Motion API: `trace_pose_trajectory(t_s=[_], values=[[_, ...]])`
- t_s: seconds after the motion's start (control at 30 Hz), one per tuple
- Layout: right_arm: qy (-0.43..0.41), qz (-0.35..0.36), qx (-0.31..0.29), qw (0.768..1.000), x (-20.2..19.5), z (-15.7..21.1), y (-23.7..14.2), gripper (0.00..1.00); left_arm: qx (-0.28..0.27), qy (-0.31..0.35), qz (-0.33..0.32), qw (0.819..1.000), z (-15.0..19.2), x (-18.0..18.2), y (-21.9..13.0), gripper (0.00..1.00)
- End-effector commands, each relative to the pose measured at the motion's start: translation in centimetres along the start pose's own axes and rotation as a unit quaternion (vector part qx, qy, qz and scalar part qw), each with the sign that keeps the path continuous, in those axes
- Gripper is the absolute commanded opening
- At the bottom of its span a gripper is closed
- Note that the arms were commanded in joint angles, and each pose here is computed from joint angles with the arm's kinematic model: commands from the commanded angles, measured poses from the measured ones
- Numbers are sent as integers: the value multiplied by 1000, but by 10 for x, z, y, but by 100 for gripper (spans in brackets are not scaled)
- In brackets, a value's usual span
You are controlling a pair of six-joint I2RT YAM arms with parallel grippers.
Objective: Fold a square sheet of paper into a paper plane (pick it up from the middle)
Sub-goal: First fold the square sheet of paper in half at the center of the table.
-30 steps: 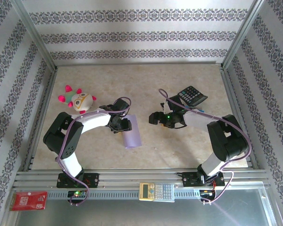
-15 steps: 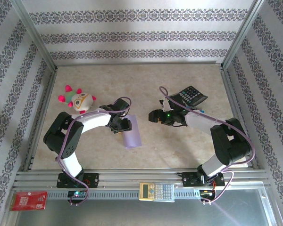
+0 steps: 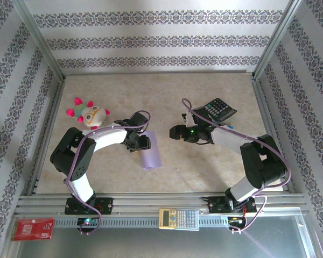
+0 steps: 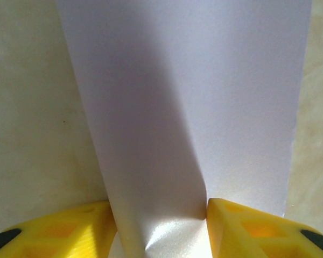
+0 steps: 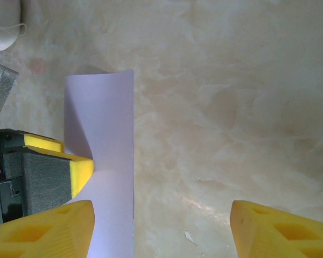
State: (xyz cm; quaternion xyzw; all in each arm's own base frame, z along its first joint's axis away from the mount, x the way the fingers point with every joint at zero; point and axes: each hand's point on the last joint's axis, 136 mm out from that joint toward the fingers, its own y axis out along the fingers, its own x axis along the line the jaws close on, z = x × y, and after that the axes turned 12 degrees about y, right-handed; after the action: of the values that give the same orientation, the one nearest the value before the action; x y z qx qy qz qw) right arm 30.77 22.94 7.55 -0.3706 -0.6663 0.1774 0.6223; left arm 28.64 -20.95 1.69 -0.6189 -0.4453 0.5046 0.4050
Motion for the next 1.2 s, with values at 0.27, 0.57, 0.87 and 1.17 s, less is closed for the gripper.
trace_pose_trajectory(t_s=[0.27, 0.57, 0.87, 1.17], values=[[-1, -6, 13, 1000, -1, 8, 6, 67, 39, 12, -25, 999, 19, 13, 29, 50], [1, -9, 15, 1000, 0, 9, 6, 65, 44, 13, -28, 999, 22, 14, 31, 51], [6, -21, 21, 1000, 5, 12, 10, 53, 45, 13, -29, 998, 22, 15, 33, 51], [19, -40, 57, 997, 15, 32, 31, 27, 47, 11, -26, 998, 24, 14, 35, 51]])
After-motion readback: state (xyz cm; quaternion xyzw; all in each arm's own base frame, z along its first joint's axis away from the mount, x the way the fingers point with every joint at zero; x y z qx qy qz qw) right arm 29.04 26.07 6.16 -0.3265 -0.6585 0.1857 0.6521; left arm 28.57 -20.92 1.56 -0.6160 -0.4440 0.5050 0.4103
